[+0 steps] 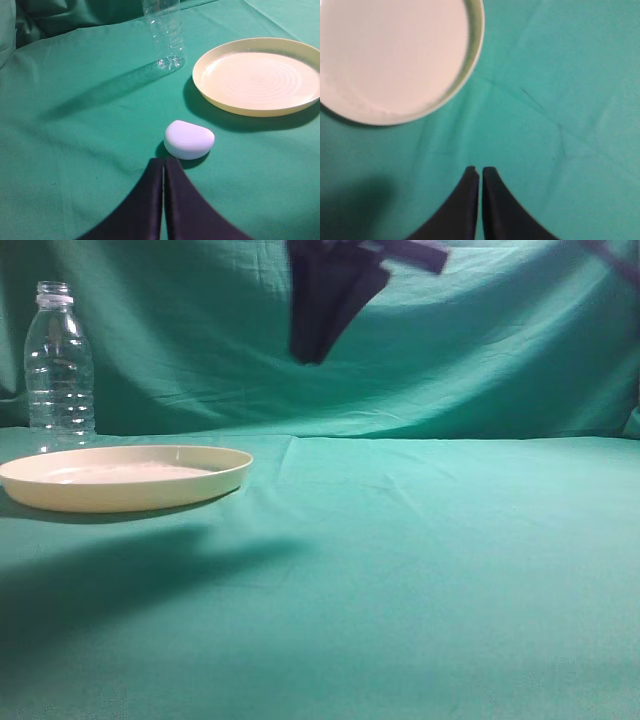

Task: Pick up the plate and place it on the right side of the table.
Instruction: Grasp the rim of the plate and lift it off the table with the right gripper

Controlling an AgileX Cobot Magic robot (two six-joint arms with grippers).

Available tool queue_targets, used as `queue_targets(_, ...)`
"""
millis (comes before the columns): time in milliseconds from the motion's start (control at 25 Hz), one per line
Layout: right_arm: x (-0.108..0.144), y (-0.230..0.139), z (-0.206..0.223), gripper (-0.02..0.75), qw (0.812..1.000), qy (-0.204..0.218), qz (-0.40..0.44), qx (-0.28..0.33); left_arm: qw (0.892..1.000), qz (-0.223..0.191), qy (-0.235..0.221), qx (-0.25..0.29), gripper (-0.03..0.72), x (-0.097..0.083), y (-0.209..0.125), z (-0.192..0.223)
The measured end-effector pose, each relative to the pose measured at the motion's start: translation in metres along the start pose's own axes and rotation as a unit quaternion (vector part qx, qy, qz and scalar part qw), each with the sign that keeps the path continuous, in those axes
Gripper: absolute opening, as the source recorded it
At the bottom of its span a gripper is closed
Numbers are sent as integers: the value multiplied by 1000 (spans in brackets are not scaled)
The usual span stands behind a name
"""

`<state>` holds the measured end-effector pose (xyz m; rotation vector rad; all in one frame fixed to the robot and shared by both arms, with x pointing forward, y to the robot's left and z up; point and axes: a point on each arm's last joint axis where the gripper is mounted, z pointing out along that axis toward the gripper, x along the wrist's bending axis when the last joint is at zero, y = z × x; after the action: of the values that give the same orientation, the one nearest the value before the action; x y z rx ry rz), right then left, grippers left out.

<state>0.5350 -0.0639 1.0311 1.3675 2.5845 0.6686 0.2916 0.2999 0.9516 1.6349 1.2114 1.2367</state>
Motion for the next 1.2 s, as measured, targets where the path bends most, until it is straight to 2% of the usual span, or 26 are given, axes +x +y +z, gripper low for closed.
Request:
queue_targets(40,4,7,11,0,1000,2,-11,4,1000,0,0,0,0,0,0,0)
queue_targets(120,10,23,28,47,1000,9,-18,1,1000,0,0,0,0,0,0,0)
queue_targets(360,14,48,73,477,1000,25,-9,6,1000,0,0,0,0,0,0,0)
queue_targets(440,14,53,88,564,1000,23,-11,9,1000,0,0,0,0,0,0,0)
queue_targets(640,9,56,124,565,999,4,-29,24,1000,0,0,0,0,0,0,0)
queue_targets(680,9,57,129,503,999,3,-31,26,1000,0,0,0,0,0,0,0)
queue_targets(760,8,56,137,504,999,2,-31,31,1000,0,0,0,0,0,0,0)
queue_targets(880,8,57,140,384,999,1,-32,28,1000,0,0,0,0,0,0,0)
queue_targets(1000,9,58,139,146,999,-2,-37,23,1000,0,0,0,0,0,0,0)
queue_targets(1040,9,59,139,95,999,-2,-35,18,1000,0,0,0,0,0,0,0)
queue_targets(1080,9,61,138,68,999,-5,-37,13,1000,0,0,0,0,0,0,0)
queue_targets(1200,6,64,134,75,999,-20,-44,18,1000,0,0,0,0,0,0,0)
